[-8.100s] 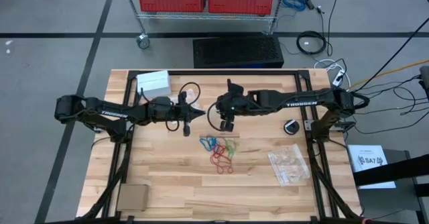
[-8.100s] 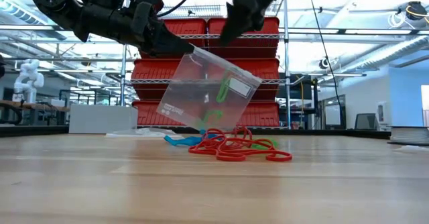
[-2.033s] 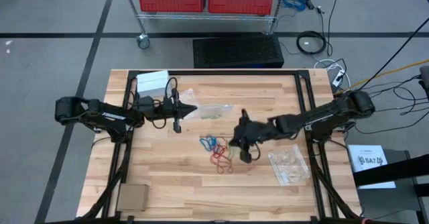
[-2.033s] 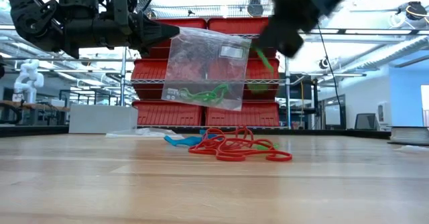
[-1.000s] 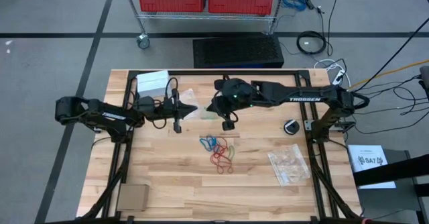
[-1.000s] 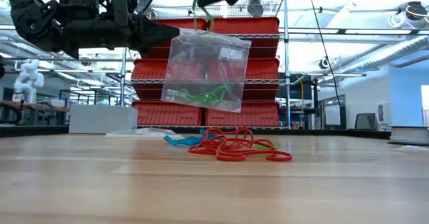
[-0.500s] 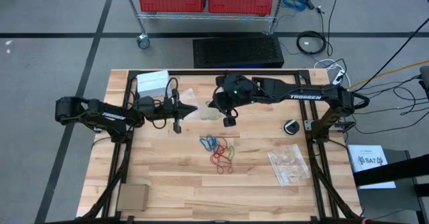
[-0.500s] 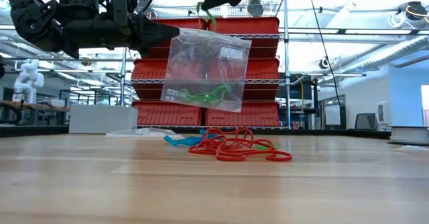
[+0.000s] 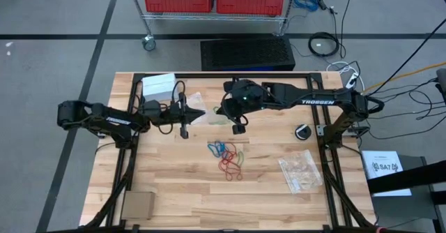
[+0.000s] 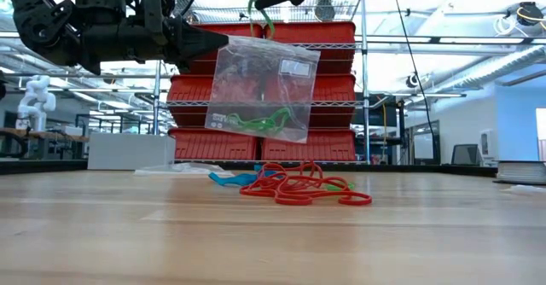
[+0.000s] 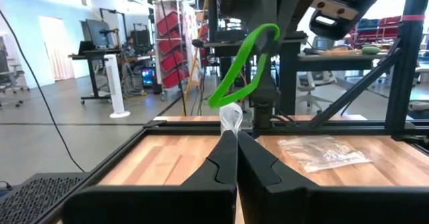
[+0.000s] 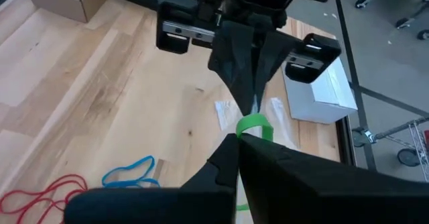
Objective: Sort rubber bands
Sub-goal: Put the green rubber band into the top right transparent zip lock bag
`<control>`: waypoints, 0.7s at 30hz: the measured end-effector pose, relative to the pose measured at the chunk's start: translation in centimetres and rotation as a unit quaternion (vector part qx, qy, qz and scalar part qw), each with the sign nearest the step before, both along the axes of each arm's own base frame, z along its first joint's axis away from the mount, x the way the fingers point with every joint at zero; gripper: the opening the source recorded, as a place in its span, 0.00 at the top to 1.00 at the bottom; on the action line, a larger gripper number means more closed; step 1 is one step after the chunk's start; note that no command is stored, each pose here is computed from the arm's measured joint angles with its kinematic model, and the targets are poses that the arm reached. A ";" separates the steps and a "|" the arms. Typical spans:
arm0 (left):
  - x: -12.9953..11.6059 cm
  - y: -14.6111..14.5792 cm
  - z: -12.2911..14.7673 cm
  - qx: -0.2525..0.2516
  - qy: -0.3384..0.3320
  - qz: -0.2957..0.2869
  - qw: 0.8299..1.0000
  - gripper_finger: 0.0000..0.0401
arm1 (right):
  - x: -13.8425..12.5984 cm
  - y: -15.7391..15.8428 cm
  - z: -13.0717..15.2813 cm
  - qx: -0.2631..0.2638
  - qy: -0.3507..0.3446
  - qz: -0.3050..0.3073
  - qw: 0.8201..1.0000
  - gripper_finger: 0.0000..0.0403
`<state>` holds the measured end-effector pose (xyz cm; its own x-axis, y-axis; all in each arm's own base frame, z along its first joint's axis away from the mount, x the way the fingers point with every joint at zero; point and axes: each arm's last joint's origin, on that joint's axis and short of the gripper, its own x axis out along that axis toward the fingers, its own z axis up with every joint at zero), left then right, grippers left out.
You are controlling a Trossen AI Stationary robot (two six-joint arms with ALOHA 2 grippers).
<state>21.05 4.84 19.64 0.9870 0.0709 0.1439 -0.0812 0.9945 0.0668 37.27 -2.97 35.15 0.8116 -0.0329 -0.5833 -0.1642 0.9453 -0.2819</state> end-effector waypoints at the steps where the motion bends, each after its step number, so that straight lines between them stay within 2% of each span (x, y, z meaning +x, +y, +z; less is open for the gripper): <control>1: 0.0 0.0 0.0 0.000 0.000 0.000 1.000 1.00 | 0.0 0.1 0.0 0.000 0.000 0.001 1.000 1.00; 13: 0.0 0.0 0.0 0.000 0.001 0.000 1.000 1.00 | 0.0 0.7 0.0 0.002 0.003 0.008 1.000 1.00; 21: 0.0 0.0 0.0 0.000 0.001 -0.003 1.000 1.00 | -0.2 -1.2 -0.2 -0.008 0.012 -0.010 1.000 1.00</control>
